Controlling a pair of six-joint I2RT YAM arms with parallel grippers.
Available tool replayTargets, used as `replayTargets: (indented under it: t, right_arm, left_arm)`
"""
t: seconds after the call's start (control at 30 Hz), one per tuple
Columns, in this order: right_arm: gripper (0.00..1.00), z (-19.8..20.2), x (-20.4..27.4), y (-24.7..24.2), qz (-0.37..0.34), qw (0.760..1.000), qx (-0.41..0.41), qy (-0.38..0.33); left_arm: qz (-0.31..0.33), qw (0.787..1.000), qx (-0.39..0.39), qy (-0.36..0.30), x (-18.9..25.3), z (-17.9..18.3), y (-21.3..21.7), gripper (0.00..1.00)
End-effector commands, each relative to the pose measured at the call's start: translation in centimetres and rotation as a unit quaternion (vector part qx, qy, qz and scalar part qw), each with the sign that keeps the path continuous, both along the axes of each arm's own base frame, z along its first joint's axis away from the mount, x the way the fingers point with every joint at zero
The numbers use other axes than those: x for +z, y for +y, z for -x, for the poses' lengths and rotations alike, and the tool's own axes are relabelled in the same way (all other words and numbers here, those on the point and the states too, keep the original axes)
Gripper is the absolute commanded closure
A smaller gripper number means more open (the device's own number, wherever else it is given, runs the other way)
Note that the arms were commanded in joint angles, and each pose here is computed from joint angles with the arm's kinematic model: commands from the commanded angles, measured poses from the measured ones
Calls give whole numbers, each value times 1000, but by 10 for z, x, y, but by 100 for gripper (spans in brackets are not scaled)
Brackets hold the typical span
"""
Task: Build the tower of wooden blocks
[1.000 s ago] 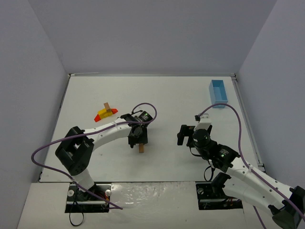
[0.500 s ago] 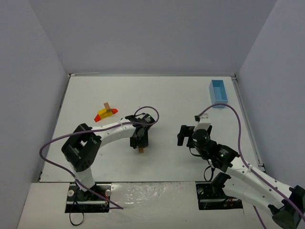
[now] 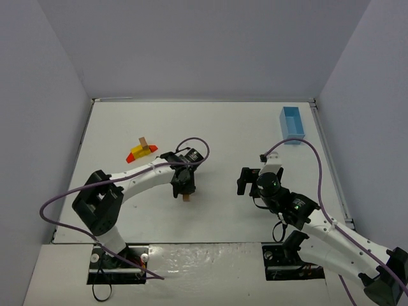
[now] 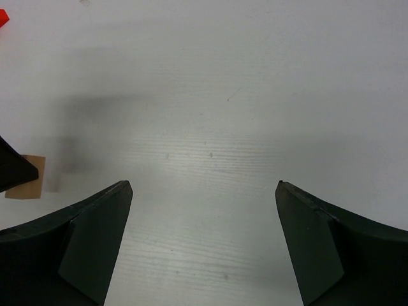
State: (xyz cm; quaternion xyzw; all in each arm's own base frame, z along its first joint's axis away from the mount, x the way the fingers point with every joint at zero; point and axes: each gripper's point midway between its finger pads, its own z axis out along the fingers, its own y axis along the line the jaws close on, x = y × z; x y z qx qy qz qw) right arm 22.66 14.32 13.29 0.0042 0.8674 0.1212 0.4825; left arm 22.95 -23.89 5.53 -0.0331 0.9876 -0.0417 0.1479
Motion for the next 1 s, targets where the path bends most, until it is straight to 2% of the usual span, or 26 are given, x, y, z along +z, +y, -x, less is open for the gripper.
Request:
replayTargets:
  t: [0.0,0.23,0.33,0.4,0.63,0.97]
  right_arm:
    - [7,-5,7,6,-8,1000,5,-8]
    - [6,-3,4,11,-6,1000,20,-2]
    - [6,-3,3,12,-4,1000,23,1]
    - [6,-3,1,12,0,1000,24,4]
    - [5,-4,-3,13,5,1000,27,10]
    - [5,-3,-6,15,8,999,30,17]
  left_arm:
    - [23,998,14,-51,58,-22,24,100]
    - [50,991,65,-104,129,-79,97,100]
    - [57,988,92,-108,144,-102,128,100]
    - [57,985,121,-106,145,-120,154,100]
    - [61,979,166,-104,141,-170,195,100]
    - [33,977,195,-76,108,-197,220,100]
